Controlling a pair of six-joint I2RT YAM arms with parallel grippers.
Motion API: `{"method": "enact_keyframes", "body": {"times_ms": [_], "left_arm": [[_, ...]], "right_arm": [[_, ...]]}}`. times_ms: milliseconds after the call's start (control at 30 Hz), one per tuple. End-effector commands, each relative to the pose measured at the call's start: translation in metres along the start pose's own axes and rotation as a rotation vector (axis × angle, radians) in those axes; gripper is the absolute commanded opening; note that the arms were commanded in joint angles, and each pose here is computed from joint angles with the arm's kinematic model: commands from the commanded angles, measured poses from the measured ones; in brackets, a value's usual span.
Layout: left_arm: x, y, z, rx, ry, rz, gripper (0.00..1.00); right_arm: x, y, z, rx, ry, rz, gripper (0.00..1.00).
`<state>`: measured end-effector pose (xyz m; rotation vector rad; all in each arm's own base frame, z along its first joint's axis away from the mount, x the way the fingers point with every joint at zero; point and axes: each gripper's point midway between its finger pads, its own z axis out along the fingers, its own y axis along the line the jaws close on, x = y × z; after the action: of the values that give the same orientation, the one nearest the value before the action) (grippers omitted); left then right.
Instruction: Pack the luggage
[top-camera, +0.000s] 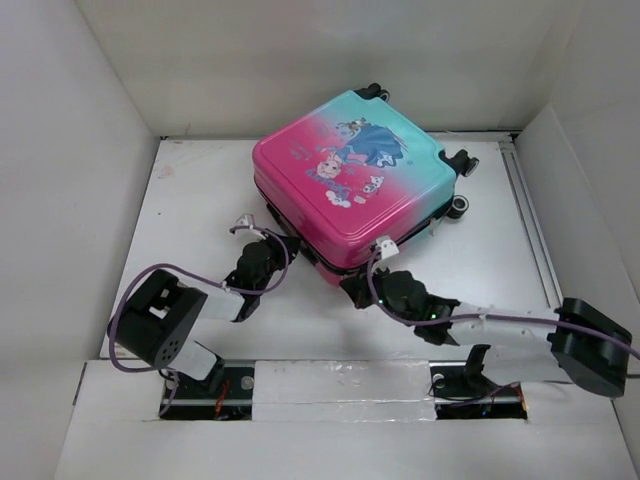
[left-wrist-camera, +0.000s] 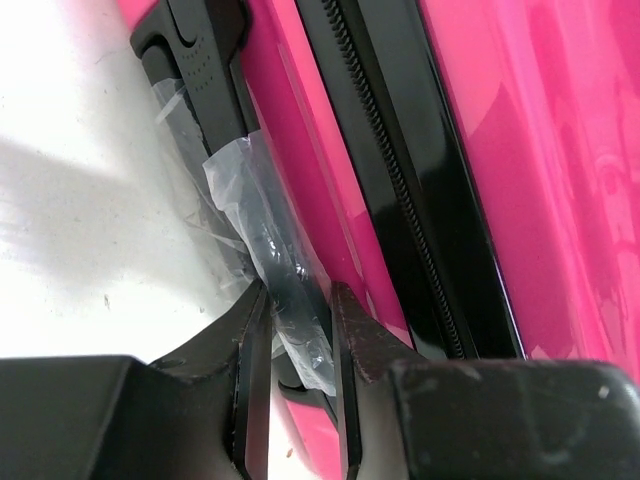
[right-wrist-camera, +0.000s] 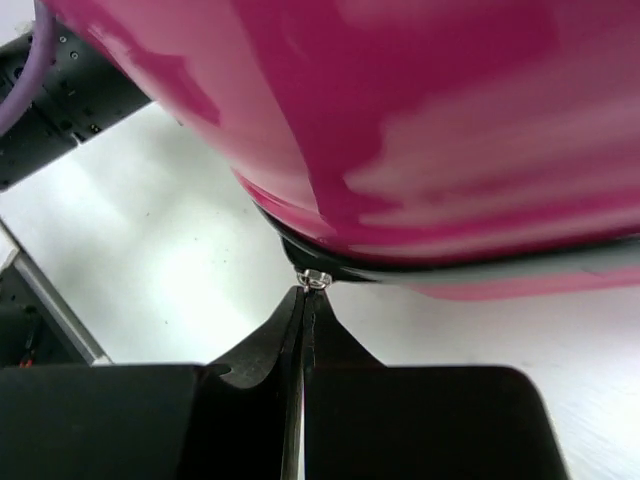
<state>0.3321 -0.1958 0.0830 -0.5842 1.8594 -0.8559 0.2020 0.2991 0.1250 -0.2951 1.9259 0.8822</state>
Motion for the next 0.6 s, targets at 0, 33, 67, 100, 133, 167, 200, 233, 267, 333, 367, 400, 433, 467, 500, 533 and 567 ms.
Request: {"method": "enact_keyframes", "body": {"times_ms": [0,33,67,100,133,167,200,233,267,333,367,400,433,467,500,533,567], "left_arm": [[0.012,-0.046,-0.010,0.168,0.022,0.005,0.00],[0.018,-0.050,-0.012,0.179,0.038,0.010,0.00],[0.018,-0.050,-0.013,0.177,0.040,0.011,0.00],[0.022,-0.052,-0.014,0.184,0.049,0.013,0.00],[0.020,-0.055,-0.015,0.191,0.045,0.011,0.00],[0.025,-0.063,-0.020,0.216,0.059,0.014,0.00],[0.029,-0.060,-0.022,0.208,0.062,0.017,0.00],[0.028,-0.064,-0.023,0.216,0.057,0.016,0.00],[0.032,-0.066,-0.025,0.223,0.065,0.029,0.00],[0.035,-0.060,-0.026,0.208,0.075,0.035,0.00],[0.035,-0.058,-0.028,0.208,0.075,0.035,0.00],[0.033,-0.062,-0.028,0.221,0.067,0.030,0.00],[0.034,-0.062,-0.031,0.234,0.072,0.020,0.00],[0.037,-0.061,-0.033,0.241,0.082,0.021,0.00],[0.037,-0.061,-0.033,0.240,0.083,0.011,0.00],[0.039,-0.066,-0.035,0.260,0.092,0.011,0.00],[0.038,-0.065,-0.035,0.256,0.085,0.010,0.00]], "right_arm": [[0.012,0.056,0.006,-0.092,0.058,0.018,0.00],[0.002,0.078,0.009,-0.124,0.035,0.018,0.00],[0.010,0.080,0.015,-0.106,0.055,0.004,0.00],[0.008,0.085,0.019,-0.100,0.046,-0.007,0.00],[0.006,0.085,0.023,-0.073,0.034,-0.012,0.00],[-0.003,0.091,0.029,-0.070,0.014,-0.006,0.00],[0.000,0.089,0.035,-0.051,0.017,-0.022,0.00],[-0.006,0.089,0.039,-0.036,-0.007,-0.032,0.00],[-0.018,0.096,0.043,-0.040,-0.033,-0.031,0.00],[-0.020,0.101,0.050,-0.038,-0.031,-0.046,0.00],[-0.029,0.111,0.053,-0.058,-0.045,-0.047,0.00],[-0.032,0.114,0.056,-0.061,-0.050,-0.045,0.00],[-0.026,0.116,0.062,-0.061,-0.030,-0.052,0.00],[-0.026,0.117,0.064,-0.059,-0.027,-0.054,0.00],[-0.031,0.124,0.067,-0.073,-0.032,-0.049,0.00],[-0.023,0.122,0.073,-0.063,-0.016,-0.057,0.00],[-0.025,0.120,0.077,-0.039,-0.029,-0.047,0.00]]}}
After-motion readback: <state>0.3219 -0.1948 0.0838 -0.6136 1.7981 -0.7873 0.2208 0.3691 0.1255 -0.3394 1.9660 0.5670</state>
